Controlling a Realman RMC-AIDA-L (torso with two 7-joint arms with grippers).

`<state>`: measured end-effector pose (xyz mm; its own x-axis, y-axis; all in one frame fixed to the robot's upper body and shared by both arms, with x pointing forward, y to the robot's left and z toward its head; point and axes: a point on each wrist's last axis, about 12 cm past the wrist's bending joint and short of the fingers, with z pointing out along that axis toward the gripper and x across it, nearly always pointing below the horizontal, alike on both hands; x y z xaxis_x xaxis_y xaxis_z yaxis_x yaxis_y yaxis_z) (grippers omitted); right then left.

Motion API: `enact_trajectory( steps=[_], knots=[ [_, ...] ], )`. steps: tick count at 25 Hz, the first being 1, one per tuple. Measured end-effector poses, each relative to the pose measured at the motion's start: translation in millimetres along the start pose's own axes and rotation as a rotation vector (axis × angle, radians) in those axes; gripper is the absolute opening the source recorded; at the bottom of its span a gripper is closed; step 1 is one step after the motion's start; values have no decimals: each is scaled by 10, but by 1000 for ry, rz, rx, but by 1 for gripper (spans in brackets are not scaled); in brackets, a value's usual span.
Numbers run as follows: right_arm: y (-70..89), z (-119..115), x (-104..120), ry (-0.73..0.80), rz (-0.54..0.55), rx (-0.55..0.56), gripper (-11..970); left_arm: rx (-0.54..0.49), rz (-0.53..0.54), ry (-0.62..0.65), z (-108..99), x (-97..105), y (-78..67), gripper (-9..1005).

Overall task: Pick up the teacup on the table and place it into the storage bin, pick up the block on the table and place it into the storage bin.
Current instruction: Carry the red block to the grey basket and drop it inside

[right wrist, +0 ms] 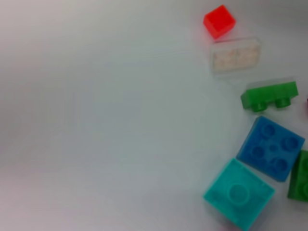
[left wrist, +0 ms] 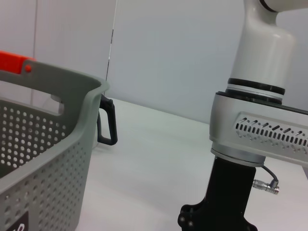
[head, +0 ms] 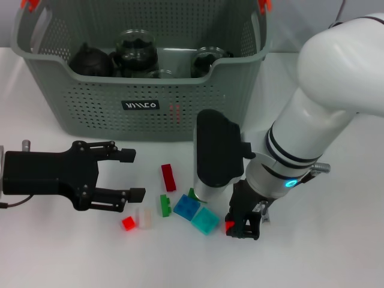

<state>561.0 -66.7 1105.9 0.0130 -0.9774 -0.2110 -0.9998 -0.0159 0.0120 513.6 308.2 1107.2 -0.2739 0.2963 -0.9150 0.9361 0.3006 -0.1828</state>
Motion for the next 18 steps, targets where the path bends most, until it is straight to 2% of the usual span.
enact_trajectory(
  steps=[4,7,12,15,18],
  knots=[
    [-25,-82,20,-11,29,3,201,5,-1,0,-1,1,-7,846],
    [-83,-248,87,-17,74,2,200,0,-4,-4,-13,8,-10,846],
    [-156,-746,174,-94,134,52,201,-7,-8,-7,-34,18,-12,846],
    [-196,-1177,154,-216,159,113,201,-10,-5,-7,-40,21,-12,846],
    [-212,-1508,81,-341,155,188,200,-13,-3,-10,-39,21,-10,846]
  ],
)
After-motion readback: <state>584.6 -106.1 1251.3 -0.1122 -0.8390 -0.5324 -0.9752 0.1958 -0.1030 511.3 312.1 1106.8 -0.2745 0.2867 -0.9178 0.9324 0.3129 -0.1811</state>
